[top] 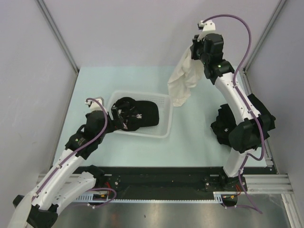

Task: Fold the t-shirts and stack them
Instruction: Move the tshirt to the center of the board

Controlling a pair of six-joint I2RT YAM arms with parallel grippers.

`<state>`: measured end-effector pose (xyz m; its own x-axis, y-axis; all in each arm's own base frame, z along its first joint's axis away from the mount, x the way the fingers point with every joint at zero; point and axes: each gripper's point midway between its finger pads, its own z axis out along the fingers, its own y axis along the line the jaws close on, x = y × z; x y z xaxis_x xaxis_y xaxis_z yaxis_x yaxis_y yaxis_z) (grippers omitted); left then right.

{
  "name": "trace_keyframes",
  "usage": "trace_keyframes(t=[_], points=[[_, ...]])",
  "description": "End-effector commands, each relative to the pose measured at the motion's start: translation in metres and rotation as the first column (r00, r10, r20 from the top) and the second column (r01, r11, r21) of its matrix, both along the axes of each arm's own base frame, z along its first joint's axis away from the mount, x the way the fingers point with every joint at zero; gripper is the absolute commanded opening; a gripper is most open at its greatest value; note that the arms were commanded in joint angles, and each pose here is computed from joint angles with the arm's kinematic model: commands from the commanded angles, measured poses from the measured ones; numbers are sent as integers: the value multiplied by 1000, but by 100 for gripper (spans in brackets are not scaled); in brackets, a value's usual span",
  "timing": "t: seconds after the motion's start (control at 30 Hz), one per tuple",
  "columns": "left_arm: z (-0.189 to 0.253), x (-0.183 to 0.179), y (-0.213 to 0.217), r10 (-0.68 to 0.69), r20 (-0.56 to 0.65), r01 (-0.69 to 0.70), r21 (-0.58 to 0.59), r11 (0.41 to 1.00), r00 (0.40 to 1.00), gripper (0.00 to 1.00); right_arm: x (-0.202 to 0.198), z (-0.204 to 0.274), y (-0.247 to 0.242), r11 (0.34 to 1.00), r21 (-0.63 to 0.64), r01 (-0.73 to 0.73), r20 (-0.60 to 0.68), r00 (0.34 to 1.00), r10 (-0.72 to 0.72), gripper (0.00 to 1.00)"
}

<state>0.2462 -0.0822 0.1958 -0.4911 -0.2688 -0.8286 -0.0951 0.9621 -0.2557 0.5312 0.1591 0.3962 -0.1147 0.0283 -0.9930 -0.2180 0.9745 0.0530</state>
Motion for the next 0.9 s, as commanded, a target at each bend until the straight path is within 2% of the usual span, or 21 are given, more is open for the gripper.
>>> trace_keyframes(t=[0.0,0.1,0.13,0.2,0.23,0.37,0.7,0.87], points=[[3,2,-2,-5,12,5,-16,1000,1000,99,-10,36,-5,999,-8,31,110,993,-30,24],[0,1,-1,-3,6,3,-13,1000,1000,100,-9,24,-2,998,-41,36,85,996,-33,30],[-3,1,-1,1,0,-1,-10,1000,1000,99,-9,22,-3,998,-49,46,79,996,-42,35],[-8,0,2,13,-10,-13,0,1000,1000,100,-10,16,-1,997,-64,42,64,997,-38,39],[-11,1,3,24,-23,-24,5,1000,999,100,-12,16,-2,997,-68,48,63,997,-44,48],[-23,1,6,49,-63,-47,25,999,997,99,-19,9,-7,994,-81,72,47,997,-69,63],[-55,8,-2,50,-154,-42,55,998,987,99,-60,4,-9,998,-52,45,28,999,-44,66],[-70,10,-2,57,-216,-36,102,994,975,89,-68,-6,-12,997,-64,47,3,999,-47,66]])
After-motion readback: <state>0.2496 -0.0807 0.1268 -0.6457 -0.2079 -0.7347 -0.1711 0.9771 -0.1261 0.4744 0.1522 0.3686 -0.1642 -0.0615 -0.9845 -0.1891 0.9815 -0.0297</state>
